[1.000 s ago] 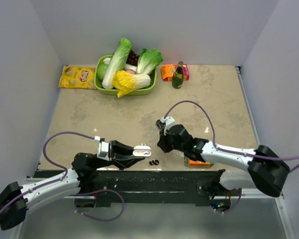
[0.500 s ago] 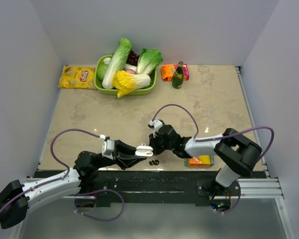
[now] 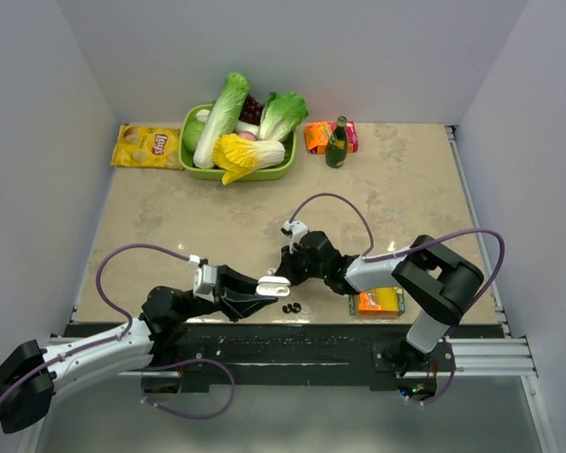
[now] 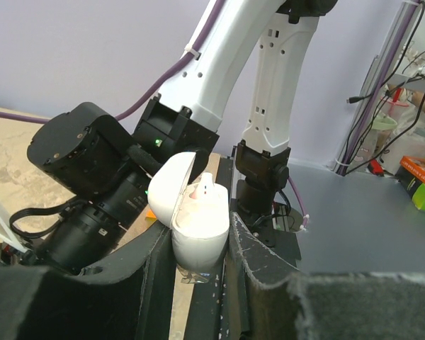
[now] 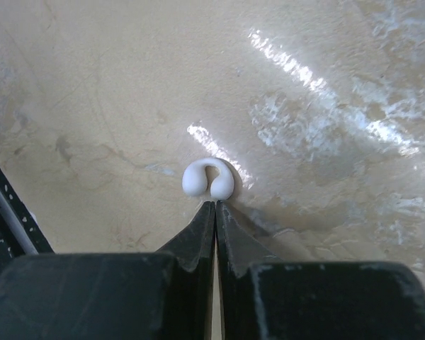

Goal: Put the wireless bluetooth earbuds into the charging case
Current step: Pick up the earbud from the center of the board.

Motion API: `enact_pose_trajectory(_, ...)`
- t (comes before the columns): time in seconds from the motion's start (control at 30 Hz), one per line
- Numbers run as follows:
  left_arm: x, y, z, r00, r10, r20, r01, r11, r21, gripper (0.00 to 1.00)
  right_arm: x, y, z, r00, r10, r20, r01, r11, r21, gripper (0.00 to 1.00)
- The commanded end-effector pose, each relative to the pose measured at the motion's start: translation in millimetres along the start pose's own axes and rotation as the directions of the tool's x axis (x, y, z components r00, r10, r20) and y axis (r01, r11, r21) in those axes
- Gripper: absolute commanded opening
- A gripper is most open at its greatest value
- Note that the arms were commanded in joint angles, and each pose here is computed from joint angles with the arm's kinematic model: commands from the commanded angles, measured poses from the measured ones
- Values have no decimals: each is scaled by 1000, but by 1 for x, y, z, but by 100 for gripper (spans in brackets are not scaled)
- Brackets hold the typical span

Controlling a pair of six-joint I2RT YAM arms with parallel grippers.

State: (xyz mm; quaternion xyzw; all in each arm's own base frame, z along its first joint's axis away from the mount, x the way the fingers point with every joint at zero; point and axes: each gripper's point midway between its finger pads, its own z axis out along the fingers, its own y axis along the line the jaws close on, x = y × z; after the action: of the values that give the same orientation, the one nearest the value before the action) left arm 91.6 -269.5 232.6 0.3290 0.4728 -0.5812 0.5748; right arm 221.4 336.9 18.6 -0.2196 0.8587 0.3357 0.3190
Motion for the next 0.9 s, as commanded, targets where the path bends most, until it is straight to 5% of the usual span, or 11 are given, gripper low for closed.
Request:
enact_pose_trajectory(0.0, 30, 2, -20, 999, -4, -37, 3, 1000, -16, 0, -24, -5, 7, 998, 4, 58, -5, 1000, 15, 5)
enact_pose_trajectory(0.27, 32, 2, -21, 999, -6, -40, 5, 1000, -19, 0, -35, -10, 16, 998, 11, 67, -12, 1000, 17, 9)
enact_pose_trajectory(0.6, 33, 4, -21, 999, -2, -47, 1, 1000, -26, 0, -63, -24, -8, 987, -6, 160, -13, 993, 119, 43)
enact_pose_trajectory(0.87, 30, 4, -19, 999, 2, -36, -3, 1000, -24, 0, -60, 16, -6, 991, -75, 110, 75, 997, 1, 43)
